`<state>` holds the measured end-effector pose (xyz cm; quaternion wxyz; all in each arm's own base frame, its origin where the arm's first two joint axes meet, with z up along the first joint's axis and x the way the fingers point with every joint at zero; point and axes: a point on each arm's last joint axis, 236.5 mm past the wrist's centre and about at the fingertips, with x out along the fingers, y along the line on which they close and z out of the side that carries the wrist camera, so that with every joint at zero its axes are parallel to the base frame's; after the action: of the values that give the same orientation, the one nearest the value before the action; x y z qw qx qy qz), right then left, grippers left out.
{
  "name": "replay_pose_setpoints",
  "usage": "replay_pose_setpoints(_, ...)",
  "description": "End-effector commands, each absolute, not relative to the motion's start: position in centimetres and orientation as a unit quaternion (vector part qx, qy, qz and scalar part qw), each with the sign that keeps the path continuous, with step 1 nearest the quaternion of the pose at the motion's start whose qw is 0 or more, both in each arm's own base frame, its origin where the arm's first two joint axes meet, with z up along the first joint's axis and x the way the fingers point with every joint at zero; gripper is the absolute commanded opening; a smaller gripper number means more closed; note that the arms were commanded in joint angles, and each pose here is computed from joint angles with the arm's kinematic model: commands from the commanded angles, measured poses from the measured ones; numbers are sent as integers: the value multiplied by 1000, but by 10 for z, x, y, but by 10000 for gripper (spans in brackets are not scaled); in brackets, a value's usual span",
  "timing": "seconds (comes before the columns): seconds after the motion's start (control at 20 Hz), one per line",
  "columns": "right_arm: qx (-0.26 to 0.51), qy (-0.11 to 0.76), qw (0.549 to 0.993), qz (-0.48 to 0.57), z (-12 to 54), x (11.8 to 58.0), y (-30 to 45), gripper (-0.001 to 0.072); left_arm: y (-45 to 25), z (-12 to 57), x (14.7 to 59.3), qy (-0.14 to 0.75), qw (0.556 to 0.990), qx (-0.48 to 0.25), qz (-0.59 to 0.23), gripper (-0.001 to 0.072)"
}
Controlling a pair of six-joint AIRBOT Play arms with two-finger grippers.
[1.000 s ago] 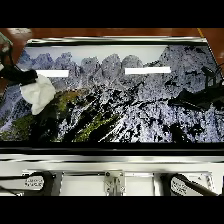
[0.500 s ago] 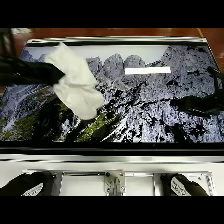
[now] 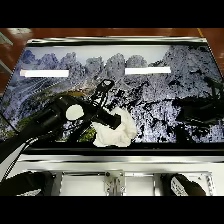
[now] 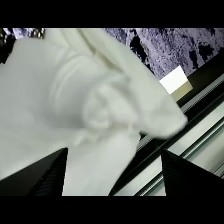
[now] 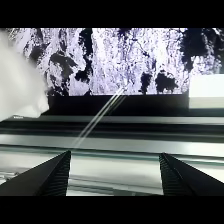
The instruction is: Fold the shirts.
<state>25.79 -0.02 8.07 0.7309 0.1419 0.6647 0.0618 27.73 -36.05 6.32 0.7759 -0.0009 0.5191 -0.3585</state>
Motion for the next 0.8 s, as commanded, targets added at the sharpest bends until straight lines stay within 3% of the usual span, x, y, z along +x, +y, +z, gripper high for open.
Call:
replay_pose_setpoints(0.0, 155, 661, 732, 58, 59, 262, 2, 677, -332, 42, 278, 577, 744, 8, -337, 688)
replay_pose_setpoints(0.1, 154, 653, 739, 55, 53, 268, 0, 678, -266, 46, 295, 604, 740, 13, -296, 688)
replay_pose_setpoints(0.2, 155, 662, 731, 60, 42, 270, 0, 678, -205, 44, 301, 631, 736, -35, -241, 689)
replay_pose_setpoints(0.3, 160, 678, 713, 80, 26, 272, 5, 678, -171, 20, 280, 662, 712, -94, -212, 688)
replay_pose_setpoints(0.5, 212, 700, 671, 123, -9, 285, 28, 678, -183, -43, 225, 700, 650, -207, -209, 688)
replay_pose_setpoints(0.75, 245, 722, 634, 128, -44, 293, 34, 677, -229, -84, 224, 687, 649, -261, -197, 687)
